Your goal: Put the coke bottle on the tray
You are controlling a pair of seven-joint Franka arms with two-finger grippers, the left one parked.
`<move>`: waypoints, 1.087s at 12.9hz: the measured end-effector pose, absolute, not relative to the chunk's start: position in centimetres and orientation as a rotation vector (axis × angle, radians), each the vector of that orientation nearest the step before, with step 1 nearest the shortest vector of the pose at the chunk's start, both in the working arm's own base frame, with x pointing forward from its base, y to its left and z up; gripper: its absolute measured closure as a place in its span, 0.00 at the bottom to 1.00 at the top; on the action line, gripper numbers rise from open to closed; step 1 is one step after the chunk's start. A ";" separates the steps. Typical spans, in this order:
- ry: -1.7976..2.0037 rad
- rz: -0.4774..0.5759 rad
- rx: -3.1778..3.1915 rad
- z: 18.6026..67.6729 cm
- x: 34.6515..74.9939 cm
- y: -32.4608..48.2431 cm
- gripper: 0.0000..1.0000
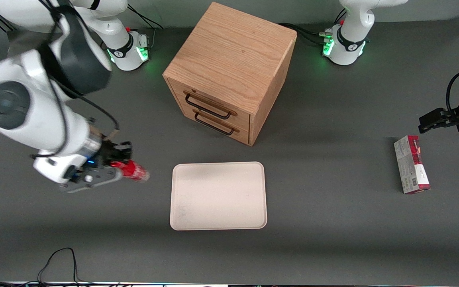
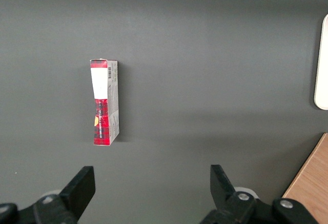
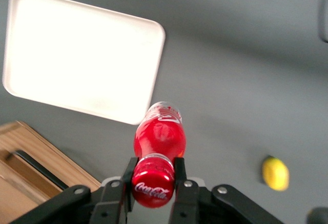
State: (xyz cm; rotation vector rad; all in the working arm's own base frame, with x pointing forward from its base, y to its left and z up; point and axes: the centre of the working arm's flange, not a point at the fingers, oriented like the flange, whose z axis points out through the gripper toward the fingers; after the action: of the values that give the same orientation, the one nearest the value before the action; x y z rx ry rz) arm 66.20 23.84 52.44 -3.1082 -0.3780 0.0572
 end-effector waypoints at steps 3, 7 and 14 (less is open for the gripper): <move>-0.411 -0.006 -3.063 47.4 68.2 26.8 0.68; -0.503 -0.099 -3.109 39.8 69.7 30.9 0.68; -0.517 -0.158 -3.078 34.2 71.0 31.7 0.68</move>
State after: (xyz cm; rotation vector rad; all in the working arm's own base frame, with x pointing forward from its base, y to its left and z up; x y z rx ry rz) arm 70.97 31.71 34.19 -3.0784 -0.5166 -0.1583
